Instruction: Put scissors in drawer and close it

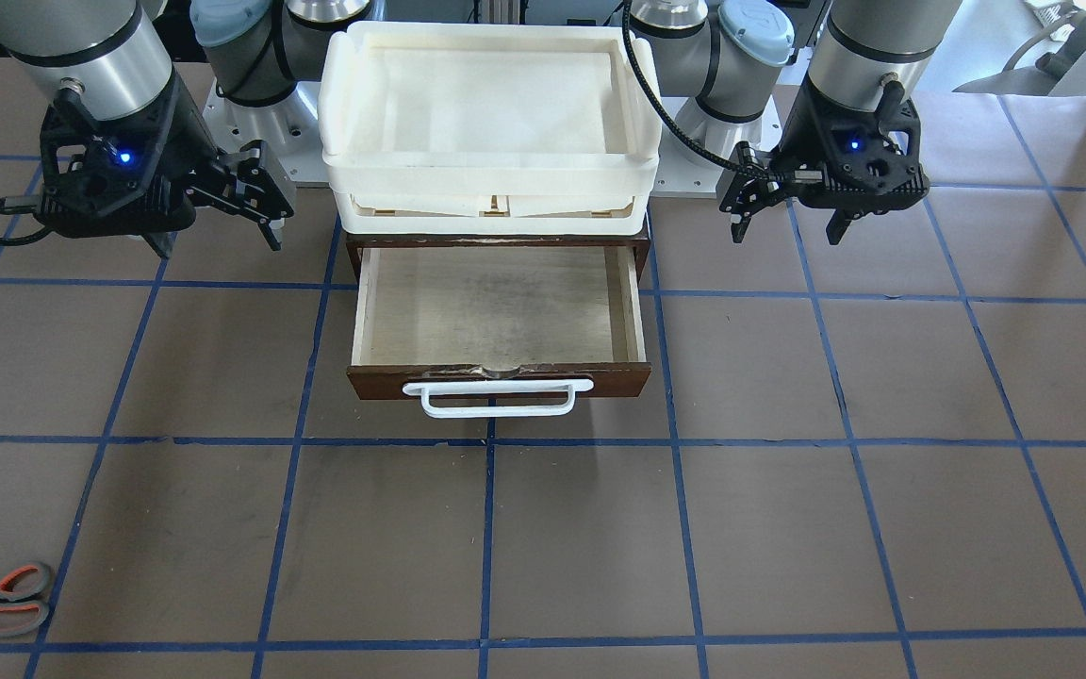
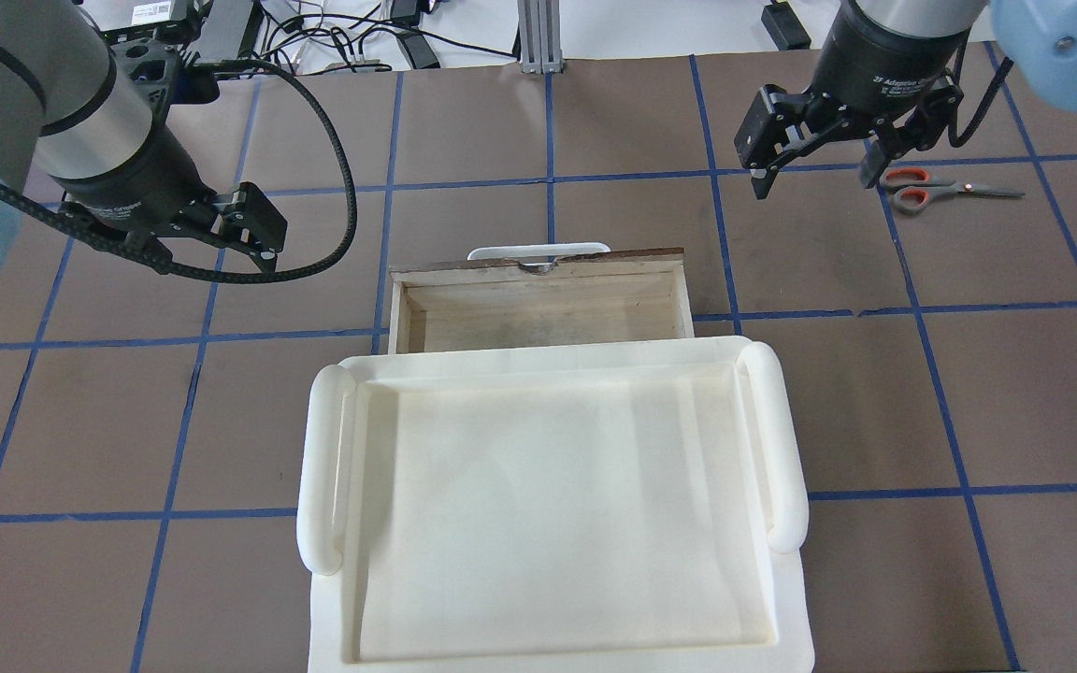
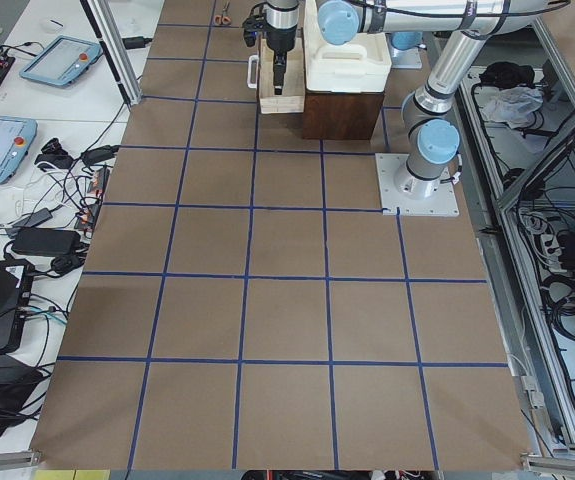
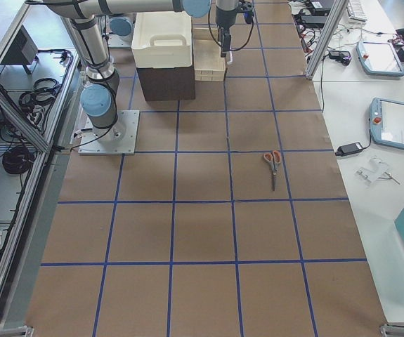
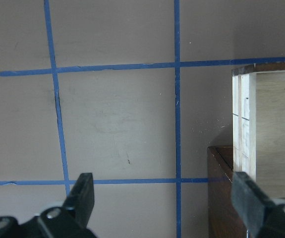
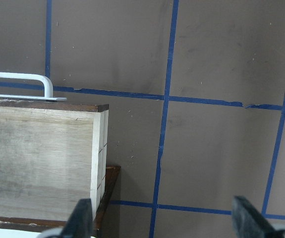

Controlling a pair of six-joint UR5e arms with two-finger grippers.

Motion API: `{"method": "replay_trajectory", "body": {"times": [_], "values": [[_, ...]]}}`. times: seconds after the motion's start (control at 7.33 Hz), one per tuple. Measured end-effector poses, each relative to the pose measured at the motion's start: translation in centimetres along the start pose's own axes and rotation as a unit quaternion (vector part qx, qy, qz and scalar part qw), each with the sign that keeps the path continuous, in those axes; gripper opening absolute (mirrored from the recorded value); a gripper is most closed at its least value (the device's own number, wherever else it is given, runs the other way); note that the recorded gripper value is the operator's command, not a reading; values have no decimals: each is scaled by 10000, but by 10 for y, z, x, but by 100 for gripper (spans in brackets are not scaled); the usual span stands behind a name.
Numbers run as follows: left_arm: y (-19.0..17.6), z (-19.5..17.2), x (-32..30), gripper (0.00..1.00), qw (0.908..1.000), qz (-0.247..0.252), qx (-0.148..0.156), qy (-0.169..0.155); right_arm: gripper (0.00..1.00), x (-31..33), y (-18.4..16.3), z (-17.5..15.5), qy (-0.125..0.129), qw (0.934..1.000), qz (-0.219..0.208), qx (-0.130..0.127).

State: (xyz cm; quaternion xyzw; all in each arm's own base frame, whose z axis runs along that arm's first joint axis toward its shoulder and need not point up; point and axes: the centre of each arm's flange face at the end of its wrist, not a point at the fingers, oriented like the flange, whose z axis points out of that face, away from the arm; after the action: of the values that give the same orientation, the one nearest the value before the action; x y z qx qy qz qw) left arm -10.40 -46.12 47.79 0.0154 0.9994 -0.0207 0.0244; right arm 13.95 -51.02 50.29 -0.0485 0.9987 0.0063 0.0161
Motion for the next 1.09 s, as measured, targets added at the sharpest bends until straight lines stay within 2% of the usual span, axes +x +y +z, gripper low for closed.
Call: {"method": "replay_trajectory", "body": {"times": [1.09], "values": [[-1, 1, 0, 100, 10000, 10, -6, 3, 100, -2, 0, 5, -101, 9999, -64, -27]]}}
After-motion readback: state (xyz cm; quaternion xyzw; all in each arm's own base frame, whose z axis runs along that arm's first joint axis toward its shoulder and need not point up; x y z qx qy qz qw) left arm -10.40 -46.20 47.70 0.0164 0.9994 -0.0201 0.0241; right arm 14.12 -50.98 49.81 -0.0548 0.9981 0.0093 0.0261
